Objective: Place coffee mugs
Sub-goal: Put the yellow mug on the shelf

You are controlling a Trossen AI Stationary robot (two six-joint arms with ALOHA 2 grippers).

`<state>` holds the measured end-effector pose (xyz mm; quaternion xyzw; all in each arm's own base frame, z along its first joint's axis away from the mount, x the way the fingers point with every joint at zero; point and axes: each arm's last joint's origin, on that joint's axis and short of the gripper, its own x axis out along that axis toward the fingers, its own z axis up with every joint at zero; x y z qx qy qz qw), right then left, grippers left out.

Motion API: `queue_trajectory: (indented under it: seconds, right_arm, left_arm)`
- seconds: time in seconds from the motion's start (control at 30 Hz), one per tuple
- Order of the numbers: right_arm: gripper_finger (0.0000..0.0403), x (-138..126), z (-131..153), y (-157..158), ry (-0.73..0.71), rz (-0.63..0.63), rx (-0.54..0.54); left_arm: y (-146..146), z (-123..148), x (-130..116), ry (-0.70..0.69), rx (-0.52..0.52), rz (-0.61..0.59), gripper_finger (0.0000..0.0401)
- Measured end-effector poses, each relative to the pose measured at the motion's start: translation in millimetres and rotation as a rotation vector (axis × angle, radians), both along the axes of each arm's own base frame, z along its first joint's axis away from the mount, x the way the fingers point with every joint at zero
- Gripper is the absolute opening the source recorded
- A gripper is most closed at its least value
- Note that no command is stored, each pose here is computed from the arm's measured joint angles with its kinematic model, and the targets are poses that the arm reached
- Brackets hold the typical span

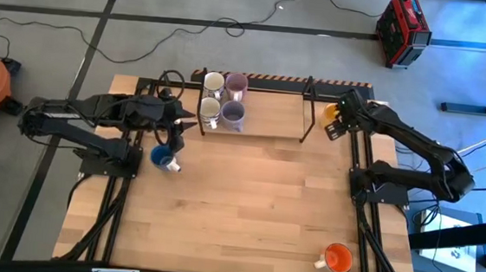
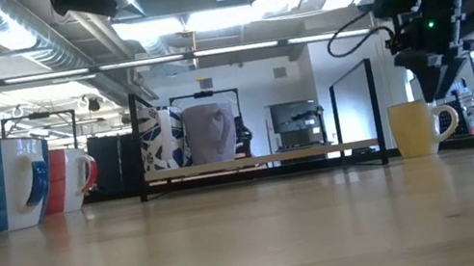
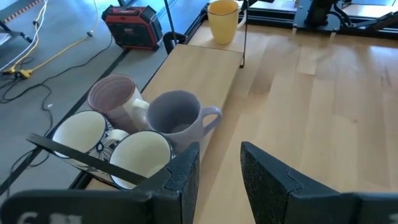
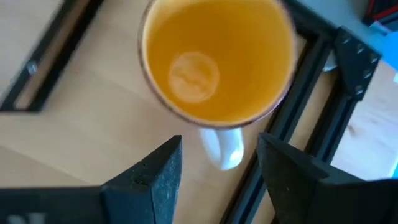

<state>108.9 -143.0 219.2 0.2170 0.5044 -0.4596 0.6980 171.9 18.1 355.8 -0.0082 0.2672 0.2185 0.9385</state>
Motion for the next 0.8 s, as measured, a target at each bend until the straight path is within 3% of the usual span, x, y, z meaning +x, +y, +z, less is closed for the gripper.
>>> queue_trajectory:
  seconds: [0.8]
  right_arm:
    - [0.0195, 9.3, -23.7, -12.1, 0.106, -0.007, 0.091]
  left_arm:
    - [-1.0, 1.2, 1.3, -0.019, -0.017, -0.029, 0.0110]
